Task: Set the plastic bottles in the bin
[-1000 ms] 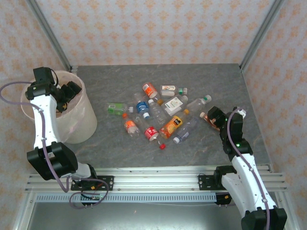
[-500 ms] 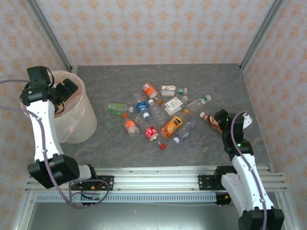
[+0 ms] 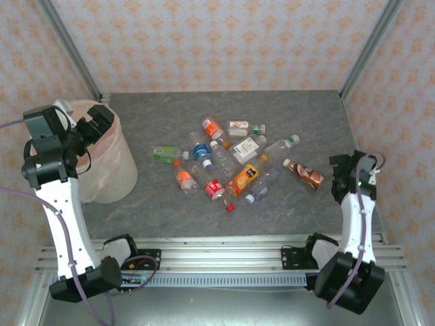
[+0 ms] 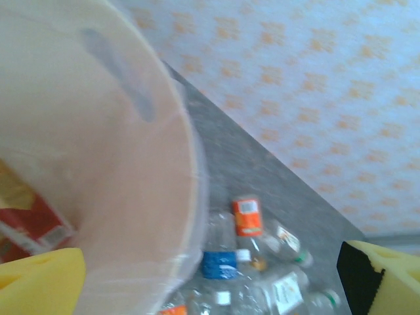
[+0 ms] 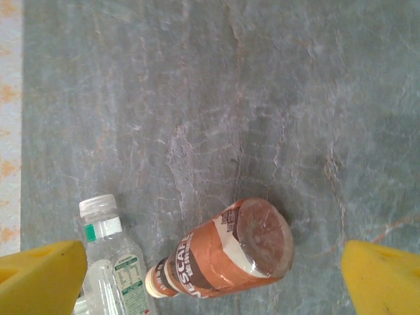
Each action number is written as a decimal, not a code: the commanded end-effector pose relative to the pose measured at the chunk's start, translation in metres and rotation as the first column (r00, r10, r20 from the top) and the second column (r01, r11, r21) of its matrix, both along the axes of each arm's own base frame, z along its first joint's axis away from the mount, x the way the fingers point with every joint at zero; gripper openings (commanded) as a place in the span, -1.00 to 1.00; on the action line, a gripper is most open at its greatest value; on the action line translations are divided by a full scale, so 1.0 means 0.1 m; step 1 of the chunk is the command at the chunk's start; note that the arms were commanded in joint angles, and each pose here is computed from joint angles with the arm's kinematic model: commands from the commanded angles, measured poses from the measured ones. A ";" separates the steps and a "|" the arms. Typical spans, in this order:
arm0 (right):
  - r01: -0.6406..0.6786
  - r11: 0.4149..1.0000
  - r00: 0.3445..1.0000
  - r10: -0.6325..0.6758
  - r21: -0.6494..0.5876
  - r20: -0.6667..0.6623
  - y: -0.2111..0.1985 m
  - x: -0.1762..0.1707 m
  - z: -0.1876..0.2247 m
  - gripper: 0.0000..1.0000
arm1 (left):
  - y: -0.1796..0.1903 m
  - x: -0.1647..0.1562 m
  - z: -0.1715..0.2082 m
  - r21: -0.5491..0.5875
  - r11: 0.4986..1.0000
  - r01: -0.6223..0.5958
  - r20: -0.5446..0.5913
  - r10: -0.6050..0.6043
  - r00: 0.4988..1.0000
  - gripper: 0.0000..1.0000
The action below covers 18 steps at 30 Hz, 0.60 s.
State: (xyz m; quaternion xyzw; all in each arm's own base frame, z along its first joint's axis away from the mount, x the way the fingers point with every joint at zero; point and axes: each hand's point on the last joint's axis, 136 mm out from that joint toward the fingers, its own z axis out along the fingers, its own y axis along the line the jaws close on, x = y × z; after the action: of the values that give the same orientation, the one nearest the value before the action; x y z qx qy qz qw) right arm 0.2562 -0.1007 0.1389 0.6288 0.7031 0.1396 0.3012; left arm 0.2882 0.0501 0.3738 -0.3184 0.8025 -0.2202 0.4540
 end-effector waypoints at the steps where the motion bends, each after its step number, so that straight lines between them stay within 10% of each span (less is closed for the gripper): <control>1: 0.032 0.982 0.998 -0.022 0.185 -0.056 0.15 0.03 0.01 0.99 | -0.39 0.09 0.15 -0.099 0.981 0.165 0.082 -0.157 0.984 1.00; 18: 0.237 0.822 0.968 -0.154 0.518 -0.199 0.60 0.62 -0.59 0.99 | -1.49 0.33 -0.19 0.000 0.930 0.367 0.033 -0.367 0.930 1.00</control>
State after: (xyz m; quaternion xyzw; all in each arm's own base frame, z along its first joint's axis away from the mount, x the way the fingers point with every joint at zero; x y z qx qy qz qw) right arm 0.3070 -0.0458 0.0829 0.7371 0.6262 0.2369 0.0920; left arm 0.3093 -0.1046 0.3585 -0.1492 0.8416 -0.3318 0.3992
